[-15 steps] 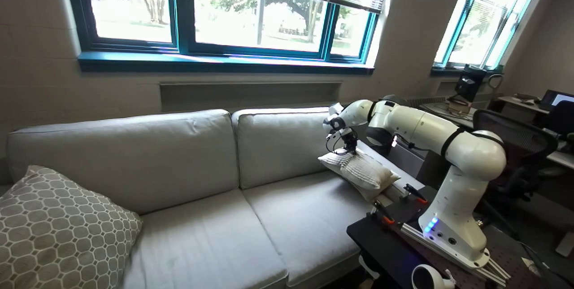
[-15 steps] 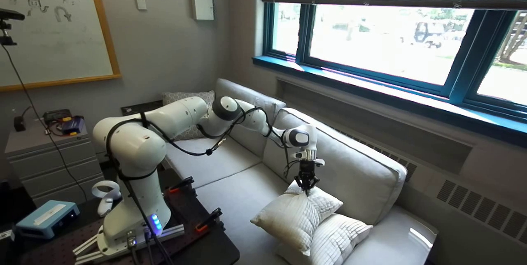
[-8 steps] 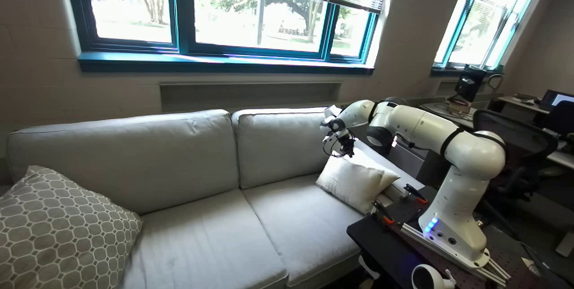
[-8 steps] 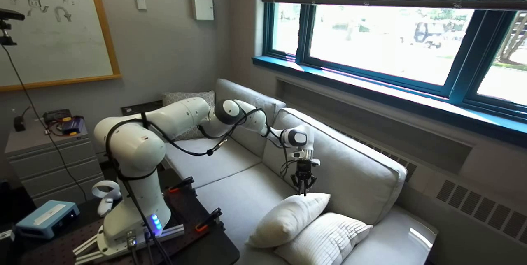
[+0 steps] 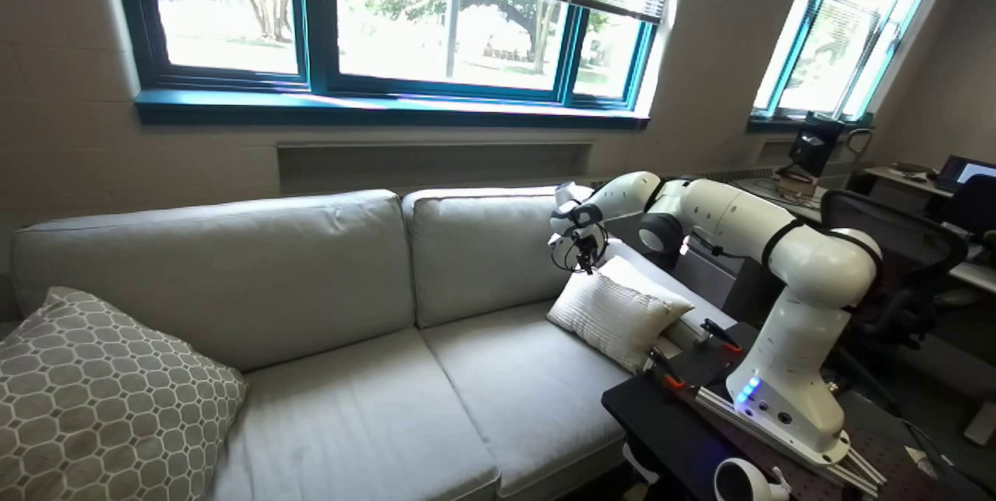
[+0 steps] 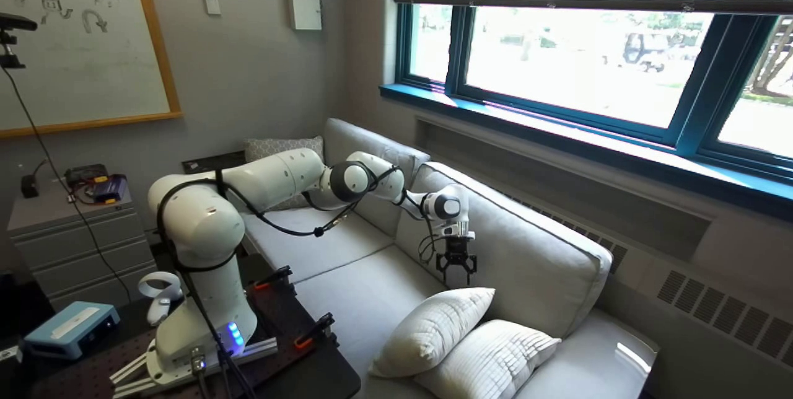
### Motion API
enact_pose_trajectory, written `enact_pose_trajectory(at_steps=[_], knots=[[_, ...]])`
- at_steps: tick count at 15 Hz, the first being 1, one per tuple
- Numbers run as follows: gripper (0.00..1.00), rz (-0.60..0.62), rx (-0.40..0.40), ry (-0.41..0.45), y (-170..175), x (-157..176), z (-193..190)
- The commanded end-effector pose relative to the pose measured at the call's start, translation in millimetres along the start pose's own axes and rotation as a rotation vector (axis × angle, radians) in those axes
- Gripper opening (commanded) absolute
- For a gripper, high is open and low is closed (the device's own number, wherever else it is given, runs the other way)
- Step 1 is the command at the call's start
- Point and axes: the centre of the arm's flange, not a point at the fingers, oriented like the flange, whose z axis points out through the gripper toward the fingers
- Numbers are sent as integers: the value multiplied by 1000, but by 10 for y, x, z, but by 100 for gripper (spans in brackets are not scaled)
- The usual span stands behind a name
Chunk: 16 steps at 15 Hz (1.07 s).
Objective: Arrange the two small pillows on the sofa
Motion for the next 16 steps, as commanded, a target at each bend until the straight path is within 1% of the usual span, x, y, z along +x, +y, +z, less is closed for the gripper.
enact_pose_trajectory(at_steps=[1, 3, 4, 6, 9, 11, 12, 14, 16], knots=[[100, -174, 37, -94, -85, -382, -247], [100, -273, 62, -134, 86, -437, -457], [100, -318, 68, -163, 212, -457, -577], [100, -402, 106, -223, 425, -462, -782], [100, -535, 201, -298, 756, -368, -1000], [100, -628, 268, -345, 894, -293, -1031], [100, -548, 248, -307, 697, -754, -1026], [100, -594, 281, -325, 758, -787, -1029], [100, -597, 280, -322, 770, -791, -999]])
